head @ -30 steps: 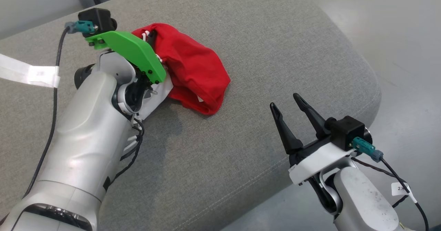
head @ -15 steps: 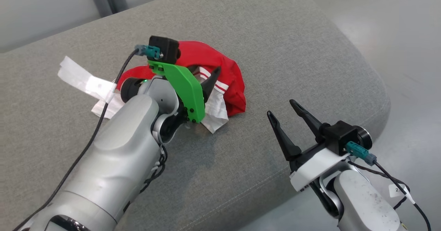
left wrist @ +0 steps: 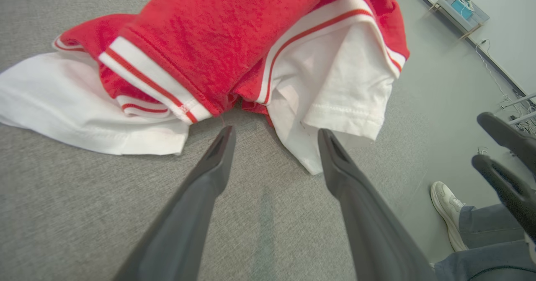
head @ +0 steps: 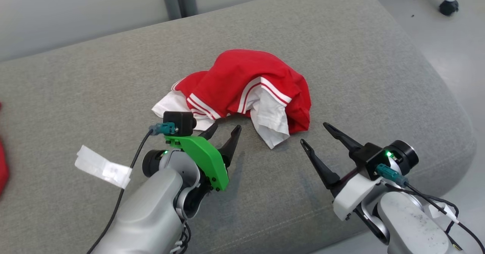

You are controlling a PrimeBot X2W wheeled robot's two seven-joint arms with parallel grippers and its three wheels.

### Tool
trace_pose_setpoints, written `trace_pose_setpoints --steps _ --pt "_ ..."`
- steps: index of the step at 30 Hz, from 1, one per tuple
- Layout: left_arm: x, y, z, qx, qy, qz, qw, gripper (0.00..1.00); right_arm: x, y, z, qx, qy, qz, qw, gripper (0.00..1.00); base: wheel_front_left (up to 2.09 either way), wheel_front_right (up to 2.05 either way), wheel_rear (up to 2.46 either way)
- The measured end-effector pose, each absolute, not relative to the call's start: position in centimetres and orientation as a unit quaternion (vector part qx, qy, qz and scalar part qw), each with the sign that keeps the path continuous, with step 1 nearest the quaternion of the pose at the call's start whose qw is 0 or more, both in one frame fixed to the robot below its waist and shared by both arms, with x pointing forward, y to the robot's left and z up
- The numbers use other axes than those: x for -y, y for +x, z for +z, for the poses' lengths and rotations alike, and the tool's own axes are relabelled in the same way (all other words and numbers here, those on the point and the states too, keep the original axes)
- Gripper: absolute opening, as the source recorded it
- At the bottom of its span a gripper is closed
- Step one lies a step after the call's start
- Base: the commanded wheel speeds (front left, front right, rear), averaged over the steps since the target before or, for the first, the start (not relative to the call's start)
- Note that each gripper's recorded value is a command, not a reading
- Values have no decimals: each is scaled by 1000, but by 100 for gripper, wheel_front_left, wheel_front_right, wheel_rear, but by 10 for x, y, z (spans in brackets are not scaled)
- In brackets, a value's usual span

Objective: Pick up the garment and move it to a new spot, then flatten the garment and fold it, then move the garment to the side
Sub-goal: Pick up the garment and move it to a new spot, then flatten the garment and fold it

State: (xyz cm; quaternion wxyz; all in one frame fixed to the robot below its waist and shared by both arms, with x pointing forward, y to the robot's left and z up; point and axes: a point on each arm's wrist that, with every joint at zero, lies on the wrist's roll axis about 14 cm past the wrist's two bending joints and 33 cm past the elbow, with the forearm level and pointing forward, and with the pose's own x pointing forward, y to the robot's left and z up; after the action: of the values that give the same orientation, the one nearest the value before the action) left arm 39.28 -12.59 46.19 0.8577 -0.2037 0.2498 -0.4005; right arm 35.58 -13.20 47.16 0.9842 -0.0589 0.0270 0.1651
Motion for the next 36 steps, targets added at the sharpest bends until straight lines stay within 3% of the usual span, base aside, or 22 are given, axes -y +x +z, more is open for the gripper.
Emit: trace_pose_setpoints --steps 13,22,36 --pt "54 390 468 -145 -191 -296 925 100 113 372 442 -70 -92 215 970 100 0 0 0" --pt "-20 377 449 -138 -154 -202 957 100 98 389 436 -78 -85 220 969 100 0 0 0" --pt "-116 365 454 -100 -202 -54 973 100 73 412 427 -93 -95 238 962 100 0 0 0"
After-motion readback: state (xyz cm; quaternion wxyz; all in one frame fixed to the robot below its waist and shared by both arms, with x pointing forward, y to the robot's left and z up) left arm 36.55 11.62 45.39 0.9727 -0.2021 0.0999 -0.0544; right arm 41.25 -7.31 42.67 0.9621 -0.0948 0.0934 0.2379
